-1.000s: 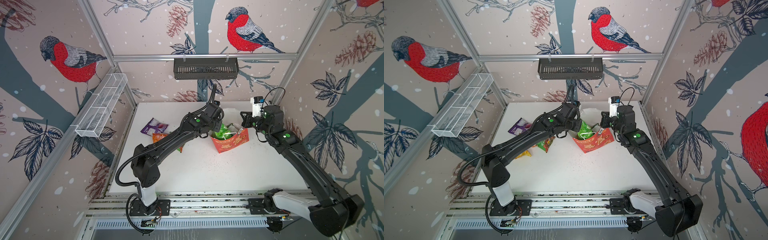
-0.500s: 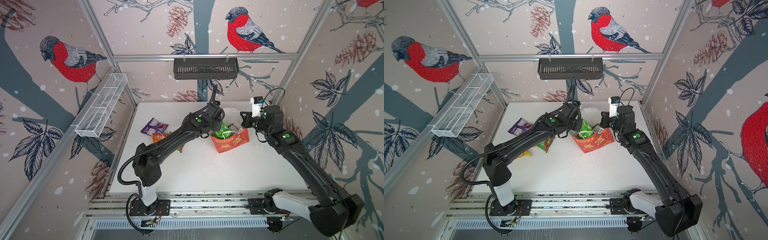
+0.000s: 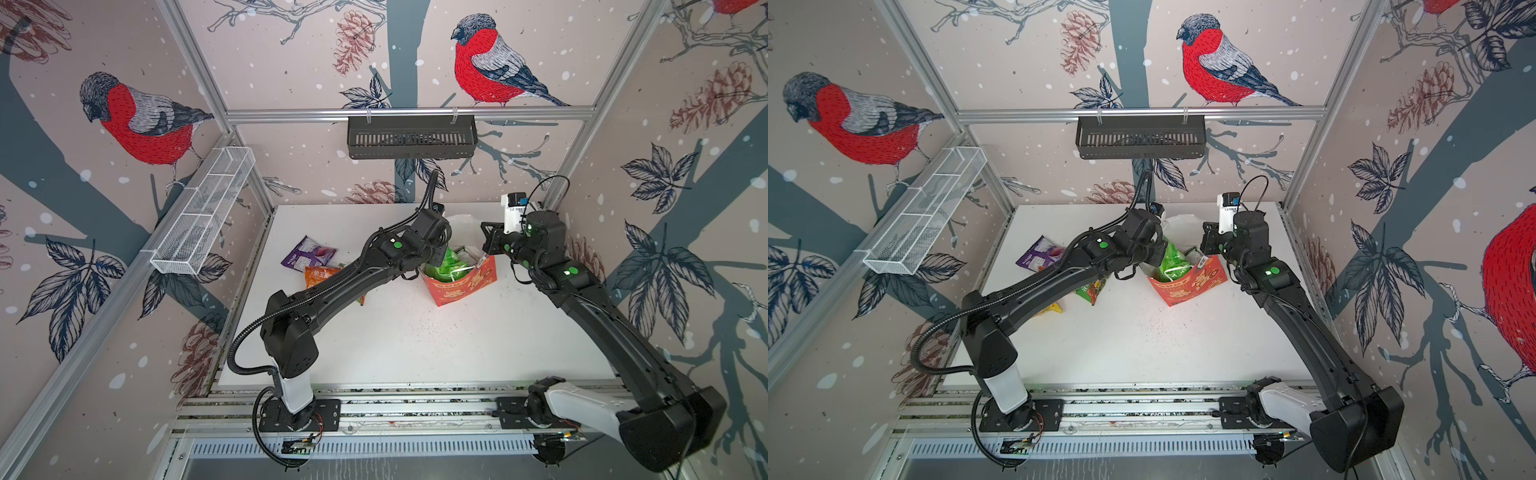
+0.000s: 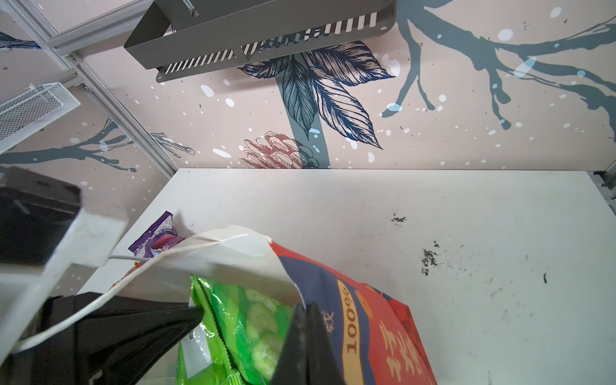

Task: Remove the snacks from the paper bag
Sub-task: 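Lift the green chip packet up out of the bag with the left gripper, then carry the green packet over the table packets and release it with the left gripper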

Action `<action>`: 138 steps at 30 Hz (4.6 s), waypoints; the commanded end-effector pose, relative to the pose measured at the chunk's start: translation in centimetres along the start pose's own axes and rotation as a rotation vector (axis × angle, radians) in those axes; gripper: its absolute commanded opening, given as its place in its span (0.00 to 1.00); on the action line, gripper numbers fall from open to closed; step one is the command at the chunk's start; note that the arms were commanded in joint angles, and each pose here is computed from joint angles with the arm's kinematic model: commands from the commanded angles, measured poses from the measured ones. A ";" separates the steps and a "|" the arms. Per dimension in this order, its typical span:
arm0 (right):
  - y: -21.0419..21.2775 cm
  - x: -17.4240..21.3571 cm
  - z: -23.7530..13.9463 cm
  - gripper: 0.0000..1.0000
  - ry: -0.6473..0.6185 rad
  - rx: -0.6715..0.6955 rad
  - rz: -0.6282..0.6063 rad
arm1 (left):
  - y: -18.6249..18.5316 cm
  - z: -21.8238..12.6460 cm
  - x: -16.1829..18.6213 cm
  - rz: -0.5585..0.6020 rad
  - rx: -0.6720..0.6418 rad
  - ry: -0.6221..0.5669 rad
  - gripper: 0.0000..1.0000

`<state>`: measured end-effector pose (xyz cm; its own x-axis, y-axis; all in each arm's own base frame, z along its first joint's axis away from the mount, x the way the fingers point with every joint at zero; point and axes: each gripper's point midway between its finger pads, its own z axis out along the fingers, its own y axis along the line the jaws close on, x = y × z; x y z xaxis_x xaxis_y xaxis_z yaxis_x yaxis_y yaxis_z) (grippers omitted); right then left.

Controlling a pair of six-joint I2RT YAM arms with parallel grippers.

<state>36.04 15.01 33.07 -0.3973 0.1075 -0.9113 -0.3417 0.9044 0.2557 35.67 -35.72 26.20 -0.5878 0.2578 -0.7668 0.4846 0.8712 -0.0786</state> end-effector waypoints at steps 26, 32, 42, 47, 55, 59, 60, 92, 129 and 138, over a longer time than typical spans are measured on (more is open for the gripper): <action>-2.0 -0.4 0.3 0.00 -0.046 0.092 0.044 | 0.8 -9.1 -5.6 -0.035 0.047 -0.343 0.00; -2.7 -0.3 -0.3 0.00 -0.050 0.129 0.047 | 2.2 -11.3 -7.2 -0.055 0.005 -0.450 0.00; -5.1 -0.1 -1.0 0.00 -0.054 0.250 0.051 | 5.4 -15.0 -8.8 -0.099 -0.080 -0.571 0.00; -5.4 0.4 -0.5 0.00 -0.041 0.245 0.075 | 6.7 -16.1 -8.7 -0.117 -0.099 -0.594 0.00; -5.9 0.9 -1.0 0.00 -0.055 0.261 0.107 | 7.6 -17.3 -9.3 -0.137 -0.098 -0.659 0.00; -5.9 0.7 -1.1 0.00 -0.061 0.262 0.114 | 7.7 -17.2 -9.8 -0.138 -0.089 -0.676 0.00; -5.9 0.7 -1.1 0.00 -0.060 0.261 0.117 | 7.7 -17.1 -10.0 -0.139 -0.084 -0.679 0.00; -6.3 1.4 -1.4 0.00 -0.049 0.242 0.139 | 8.9 -18.2 -15.9 -0.125 -0.152 -0.731 0.00; -6.2 3.7 -1.8 0.00 -0.027 0.187 0.160 | 28.0 -12.6 0.8 -0.449 -0.542 -0.522 0.00; -7.3 5.0 -1.2 0.00 0.029 0.238 0.152 | 28.8 -9.3 2.0 -0.443 -0.551 -0.492 0.00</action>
<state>35.48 8.91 27.21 -0.4489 0.2545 -0.8566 -0.0873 0.9415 0.3255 41.56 -5.99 26.76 -0.3134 -0.2211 -0.9235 -0.1933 0.9670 -0.1660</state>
